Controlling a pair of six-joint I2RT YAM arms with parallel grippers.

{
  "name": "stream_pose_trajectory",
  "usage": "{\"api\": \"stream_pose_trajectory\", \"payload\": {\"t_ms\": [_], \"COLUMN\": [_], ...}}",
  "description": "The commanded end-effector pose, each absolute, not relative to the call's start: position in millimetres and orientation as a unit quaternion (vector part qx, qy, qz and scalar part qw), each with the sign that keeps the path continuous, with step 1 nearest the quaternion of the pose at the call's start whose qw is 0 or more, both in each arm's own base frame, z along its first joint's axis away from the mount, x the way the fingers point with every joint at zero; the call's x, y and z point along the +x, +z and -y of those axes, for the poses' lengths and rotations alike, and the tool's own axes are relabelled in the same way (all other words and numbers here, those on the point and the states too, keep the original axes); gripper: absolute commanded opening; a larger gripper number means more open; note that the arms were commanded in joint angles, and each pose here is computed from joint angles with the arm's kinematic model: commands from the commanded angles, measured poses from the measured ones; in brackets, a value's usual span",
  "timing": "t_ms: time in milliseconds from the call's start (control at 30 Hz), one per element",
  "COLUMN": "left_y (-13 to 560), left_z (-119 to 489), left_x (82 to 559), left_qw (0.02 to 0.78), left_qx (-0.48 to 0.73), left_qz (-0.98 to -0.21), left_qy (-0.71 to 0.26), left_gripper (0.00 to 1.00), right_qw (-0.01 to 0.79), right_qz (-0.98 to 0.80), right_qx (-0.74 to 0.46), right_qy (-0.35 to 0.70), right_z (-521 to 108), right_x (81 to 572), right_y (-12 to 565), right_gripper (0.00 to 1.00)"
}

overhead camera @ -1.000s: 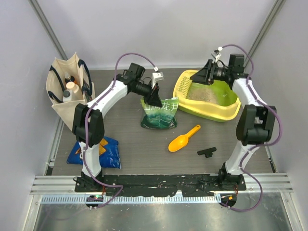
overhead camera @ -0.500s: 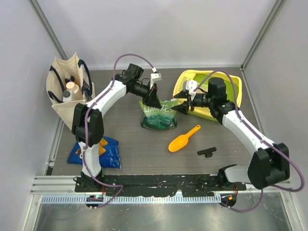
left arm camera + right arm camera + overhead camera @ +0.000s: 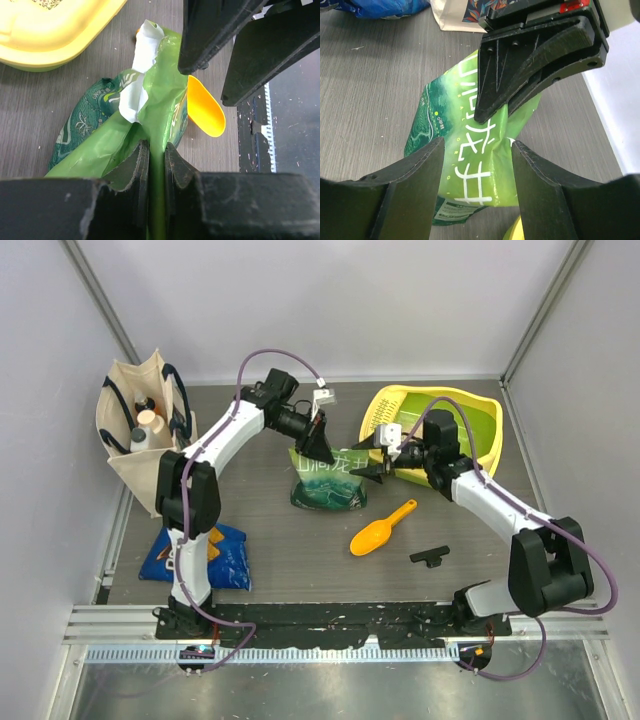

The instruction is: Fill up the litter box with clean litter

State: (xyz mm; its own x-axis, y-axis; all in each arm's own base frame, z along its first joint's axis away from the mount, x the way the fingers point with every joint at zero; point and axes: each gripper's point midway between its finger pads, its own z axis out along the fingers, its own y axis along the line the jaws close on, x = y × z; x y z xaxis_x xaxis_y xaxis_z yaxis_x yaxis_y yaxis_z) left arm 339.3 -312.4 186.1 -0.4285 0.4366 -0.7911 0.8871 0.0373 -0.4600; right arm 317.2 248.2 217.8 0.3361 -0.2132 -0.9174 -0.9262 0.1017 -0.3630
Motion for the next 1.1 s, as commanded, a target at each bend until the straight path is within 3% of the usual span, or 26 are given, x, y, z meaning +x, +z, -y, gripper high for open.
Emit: {"api": "stream_pose_trajectory", "payload": {"t_ms": [0, 267, 600, 1067], "left_y": [224.5, 228.8, 228.8, 228.9], "left_z": [314.5, 309.1, 300.4, 295.6], "left_x": [330.8, 336.2, 335.4, 339.4], "left_qw": [0.22, 0.225, 0.23, 0.233], "left_qx": [0.465, 0.457, 0.459, 0.448], "left_qz": [-0.658, -0.654, -0.652, -0.648], "left_qy": [-0.55, -0.559, -0.558, -0.57], "left_gripper": [0.0, 0.0, 0.0, 0.0], "right_qw": [0.592, 0.59, 0.557, 0.527], "right_qz": [-0.427, -0.457, -0.537, -0.588], "right_qx": [-0.605, -0.57, -0.479, -0.45], "right_qy": [0.318, 0.345, 0.414, 0.417], "right_z": [-259.8, -269.9, -273.2, -268.7], "right_x": [320.1, 342.0, 363.9, 361.7], "right_y": [232.2, 220.7, 222.2, 188.8], "right_gripper": [0.61, 0.56, 0.31, 0.47]}}
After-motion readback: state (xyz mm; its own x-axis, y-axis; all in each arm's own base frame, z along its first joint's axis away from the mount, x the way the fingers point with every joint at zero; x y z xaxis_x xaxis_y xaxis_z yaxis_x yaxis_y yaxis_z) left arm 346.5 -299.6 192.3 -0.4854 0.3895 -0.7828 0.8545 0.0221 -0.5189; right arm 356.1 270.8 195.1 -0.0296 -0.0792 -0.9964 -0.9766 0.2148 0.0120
